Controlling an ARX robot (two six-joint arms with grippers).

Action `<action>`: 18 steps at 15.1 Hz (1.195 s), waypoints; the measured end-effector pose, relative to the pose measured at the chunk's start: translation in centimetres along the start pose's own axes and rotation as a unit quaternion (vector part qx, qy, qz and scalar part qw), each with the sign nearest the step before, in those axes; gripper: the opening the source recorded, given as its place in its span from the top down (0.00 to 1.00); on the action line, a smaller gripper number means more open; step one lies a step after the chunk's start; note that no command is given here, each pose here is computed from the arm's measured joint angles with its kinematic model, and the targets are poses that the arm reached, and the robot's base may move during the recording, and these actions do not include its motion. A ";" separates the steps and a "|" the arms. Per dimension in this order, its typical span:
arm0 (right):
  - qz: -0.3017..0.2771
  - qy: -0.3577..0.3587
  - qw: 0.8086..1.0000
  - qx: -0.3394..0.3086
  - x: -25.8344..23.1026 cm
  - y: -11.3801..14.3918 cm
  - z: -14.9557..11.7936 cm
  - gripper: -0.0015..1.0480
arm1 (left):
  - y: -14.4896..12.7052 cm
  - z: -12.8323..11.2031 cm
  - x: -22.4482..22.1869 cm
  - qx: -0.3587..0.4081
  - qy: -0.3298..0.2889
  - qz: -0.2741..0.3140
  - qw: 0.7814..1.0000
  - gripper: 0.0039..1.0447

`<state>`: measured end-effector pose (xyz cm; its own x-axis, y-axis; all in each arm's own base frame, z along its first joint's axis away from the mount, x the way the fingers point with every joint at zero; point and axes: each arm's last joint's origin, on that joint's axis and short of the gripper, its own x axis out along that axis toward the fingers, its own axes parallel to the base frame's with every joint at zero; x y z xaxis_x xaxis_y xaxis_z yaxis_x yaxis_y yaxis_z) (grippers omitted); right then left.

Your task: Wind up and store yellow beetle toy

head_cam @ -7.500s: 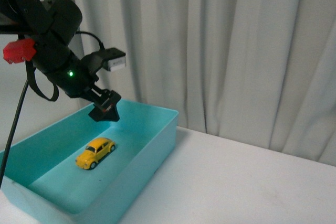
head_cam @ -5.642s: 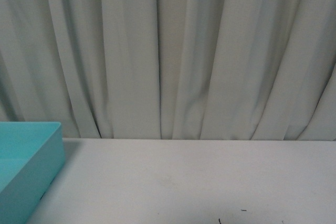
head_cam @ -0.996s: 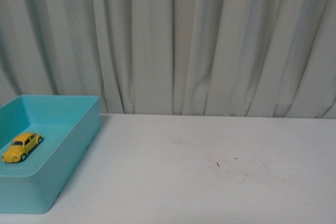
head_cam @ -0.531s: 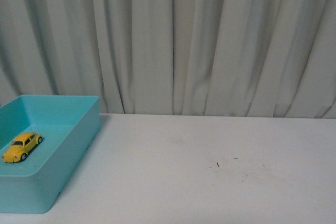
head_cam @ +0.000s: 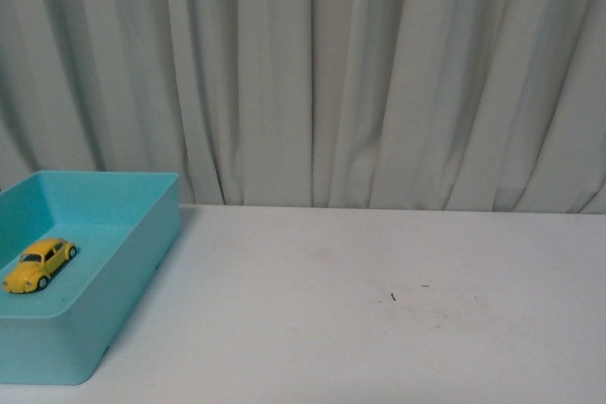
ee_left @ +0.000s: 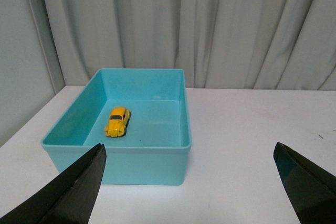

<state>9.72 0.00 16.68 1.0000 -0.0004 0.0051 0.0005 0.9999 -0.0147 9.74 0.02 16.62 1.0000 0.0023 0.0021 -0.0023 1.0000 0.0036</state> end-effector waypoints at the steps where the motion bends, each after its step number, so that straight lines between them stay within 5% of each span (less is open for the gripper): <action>1: 0.000 0.000 1.000 0.000 0.0 0.0 0.0 0.06 | 0.0 0.0 0.0 0.000 0.000 0.000 1.000 0.06; 18: 0.000 0.000 1.000 0.000 0.0 0.0 0.0 0.06 | 0.0 0.0 0.0 0.000 0.000 0.000 1.000 0.06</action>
<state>9.72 0.00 16.68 1.0000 0.0000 0.0048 0.0001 0.9999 -0.0143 9.74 0.02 16.62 1.0000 0.0023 0.0025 -0.0023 1.0000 0.0032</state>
